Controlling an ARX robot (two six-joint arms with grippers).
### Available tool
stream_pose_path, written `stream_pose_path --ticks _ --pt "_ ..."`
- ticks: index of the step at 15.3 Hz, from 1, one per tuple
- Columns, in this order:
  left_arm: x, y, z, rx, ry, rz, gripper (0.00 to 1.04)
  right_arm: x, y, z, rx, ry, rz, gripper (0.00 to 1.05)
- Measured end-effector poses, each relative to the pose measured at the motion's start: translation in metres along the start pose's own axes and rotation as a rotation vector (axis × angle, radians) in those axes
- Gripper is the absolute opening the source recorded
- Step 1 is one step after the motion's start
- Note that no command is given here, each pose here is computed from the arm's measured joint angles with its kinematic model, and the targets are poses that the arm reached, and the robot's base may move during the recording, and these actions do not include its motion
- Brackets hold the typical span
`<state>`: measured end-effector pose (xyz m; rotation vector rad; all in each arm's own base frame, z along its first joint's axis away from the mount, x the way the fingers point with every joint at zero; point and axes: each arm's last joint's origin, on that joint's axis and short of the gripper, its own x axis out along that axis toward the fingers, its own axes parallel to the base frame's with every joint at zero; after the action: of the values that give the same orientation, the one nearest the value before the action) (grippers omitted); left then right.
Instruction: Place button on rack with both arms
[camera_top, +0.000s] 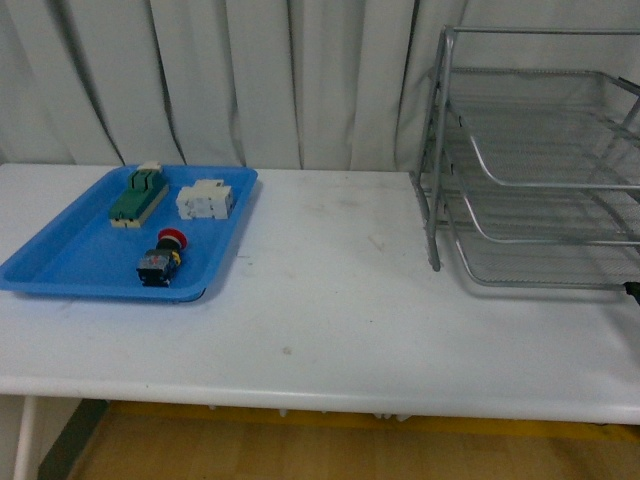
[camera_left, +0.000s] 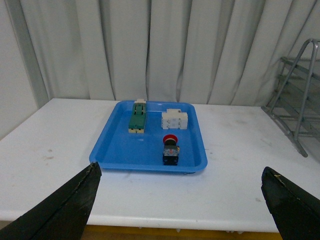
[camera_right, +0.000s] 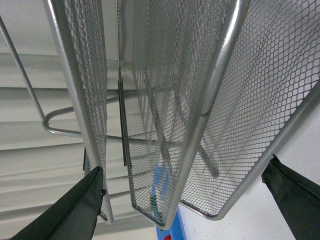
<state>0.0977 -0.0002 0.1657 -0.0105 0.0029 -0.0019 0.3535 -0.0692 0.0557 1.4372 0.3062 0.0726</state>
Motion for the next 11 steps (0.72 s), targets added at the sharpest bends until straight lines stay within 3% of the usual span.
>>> stream_pose_path --ticks 6,10,11 --pt "0.0 0.0 0.0 0.0 0.0 0.0 0.98 0.014 -0.007 0.004 -0.026 0.002 0.008 0.98" --pt "0.0 0.0 0.0 0.0 0.0 0.0 0.98 0.027 -0.007 0.006 -0.058 0.012 0.003 0.62" --pt "0.0 0.0 0.0 0.0 0.0 0.0 0.98 0.031 -0.005 0.005 -0.071 0.015 0.018 0.5"
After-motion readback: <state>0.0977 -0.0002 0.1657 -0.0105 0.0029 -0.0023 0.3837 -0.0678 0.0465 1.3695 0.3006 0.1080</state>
